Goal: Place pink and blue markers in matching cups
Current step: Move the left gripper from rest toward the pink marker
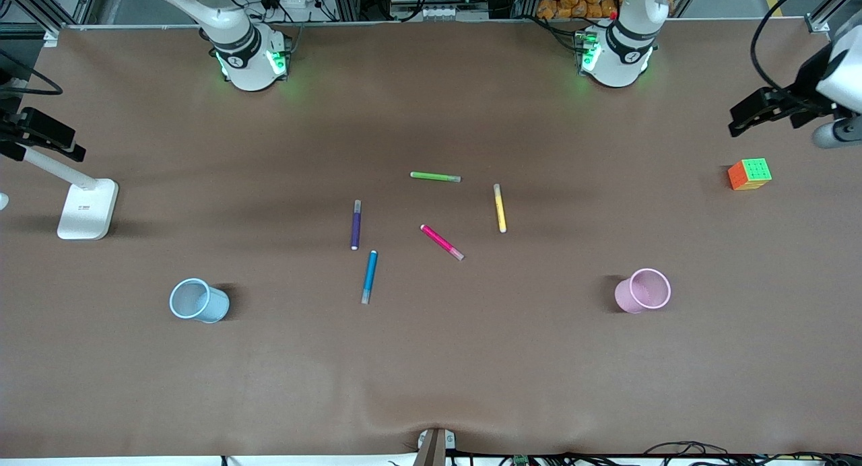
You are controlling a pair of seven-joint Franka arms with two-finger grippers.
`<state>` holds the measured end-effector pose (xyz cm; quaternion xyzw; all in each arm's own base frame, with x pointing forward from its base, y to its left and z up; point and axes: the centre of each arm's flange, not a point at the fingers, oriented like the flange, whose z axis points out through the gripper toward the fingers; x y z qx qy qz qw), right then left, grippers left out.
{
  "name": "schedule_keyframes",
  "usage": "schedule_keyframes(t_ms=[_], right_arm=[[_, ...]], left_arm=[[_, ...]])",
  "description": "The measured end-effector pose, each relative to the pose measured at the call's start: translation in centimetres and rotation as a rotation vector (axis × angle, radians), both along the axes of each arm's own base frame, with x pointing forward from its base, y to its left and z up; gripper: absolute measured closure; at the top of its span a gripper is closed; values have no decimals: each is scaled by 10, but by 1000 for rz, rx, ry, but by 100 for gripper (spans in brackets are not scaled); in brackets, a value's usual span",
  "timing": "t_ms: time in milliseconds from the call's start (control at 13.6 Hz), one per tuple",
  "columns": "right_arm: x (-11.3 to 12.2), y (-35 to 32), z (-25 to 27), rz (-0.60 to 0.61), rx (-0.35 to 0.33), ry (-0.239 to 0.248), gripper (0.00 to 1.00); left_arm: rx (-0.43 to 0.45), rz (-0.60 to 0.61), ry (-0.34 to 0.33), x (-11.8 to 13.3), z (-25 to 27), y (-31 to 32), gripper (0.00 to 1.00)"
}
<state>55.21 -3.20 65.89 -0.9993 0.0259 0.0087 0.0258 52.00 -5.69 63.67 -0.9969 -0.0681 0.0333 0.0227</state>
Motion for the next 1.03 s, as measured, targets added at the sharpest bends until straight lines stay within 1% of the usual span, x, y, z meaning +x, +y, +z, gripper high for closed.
schedule_keyframes(t_ms=[294, 514, 735, 1029], right_arm=[[0, 0, 0, -1, 0, 0, 0], [0, -1, -1, -1, 0, 3, 0], [4, -1, -8, -2, 0, 14, 0], [5, -1, -10, -3, -1, 16, 0]], left_arm=[[-29, 41, 58, 14, -36, -50, 0], [-43, 84, 52, 29, -61, -78, 0], [-58, 168, 42, 40, -95, -131, 0], [-76, 302, 44, 43, -145, -206, 0]])
